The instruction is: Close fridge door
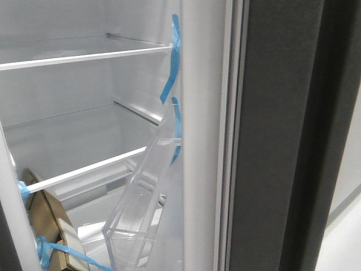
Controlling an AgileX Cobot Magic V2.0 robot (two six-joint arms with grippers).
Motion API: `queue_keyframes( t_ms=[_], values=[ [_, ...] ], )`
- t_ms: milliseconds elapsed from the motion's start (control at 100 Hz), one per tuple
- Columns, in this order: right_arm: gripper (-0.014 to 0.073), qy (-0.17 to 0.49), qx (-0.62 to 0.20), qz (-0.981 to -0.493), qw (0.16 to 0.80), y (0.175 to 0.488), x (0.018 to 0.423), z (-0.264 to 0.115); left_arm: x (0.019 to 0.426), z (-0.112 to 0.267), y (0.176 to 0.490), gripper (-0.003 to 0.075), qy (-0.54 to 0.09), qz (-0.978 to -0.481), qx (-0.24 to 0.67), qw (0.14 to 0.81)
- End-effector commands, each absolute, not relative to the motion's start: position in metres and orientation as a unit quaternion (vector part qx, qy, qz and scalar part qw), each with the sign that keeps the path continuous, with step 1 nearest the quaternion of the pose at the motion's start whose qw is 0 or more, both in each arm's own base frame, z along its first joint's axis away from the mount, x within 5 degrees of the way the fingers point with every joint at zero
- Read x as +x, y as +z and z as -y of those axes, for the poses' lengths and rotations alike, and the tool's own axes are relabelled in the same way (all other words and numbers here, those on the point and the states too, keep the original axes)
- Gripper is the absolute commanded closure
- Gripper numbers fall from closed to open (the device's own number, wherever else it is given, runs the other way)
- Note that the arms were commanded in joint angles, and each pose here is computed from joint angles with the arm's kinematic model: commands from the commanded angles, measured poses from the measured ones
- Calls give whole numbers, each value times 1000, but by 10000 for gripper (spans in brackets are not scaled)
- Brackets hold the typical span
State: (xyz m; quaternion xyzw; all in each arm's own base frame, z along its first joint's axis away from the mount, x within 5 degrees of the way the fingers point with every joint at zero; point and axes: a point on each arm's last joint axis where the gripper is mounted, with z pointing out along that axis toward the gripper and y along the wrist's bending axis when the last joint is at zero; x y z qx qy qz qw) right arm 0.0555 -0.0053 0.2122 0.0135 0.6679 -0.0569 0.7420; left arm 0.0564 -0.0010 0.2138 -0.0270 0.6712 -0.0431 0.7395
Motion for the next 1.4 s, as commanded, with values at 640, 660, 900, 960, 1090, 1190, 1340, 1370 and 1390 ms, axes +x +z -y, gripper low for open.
queue_keyframes(
  t_ms=[640,660,900,960,1090,1190,1340,1370,1390],
  values=[
    [671,-60,7,-640,766,219,54,5,59,1,210,741,-46,-660,-27,749],
    [671,-59,7,-640,766,221,54,4,59,1,210,741,-46,-660,-27,749],
    [671,-35,-12,-624,781,275,58,1,59,1,210,741,-46,-660,-27,749],
    [671,-29,-17,-623,782,292,62,1,59,1,210,741,-46,-660,-27,749],
    [671,-13,-29,-620,784,340,73,-2,59,1,210,741,-46,-660,-27,749],
    [671,7,-45,-622,782,376,87,-7,59,1,210,741,-46,-660,-27,749],
    [671,43,-71,-606,791,428,106,-18,59,1,210,741,-46,-660,-27,749],
    [671,49,-75,-603,793,436,110,-21,59,1,210,741,-46,-660,-27,749],
    [671,54,-79,-600,794,441,112,-23,59,1,210,741,-46,-660,-27,749]
  ],
)
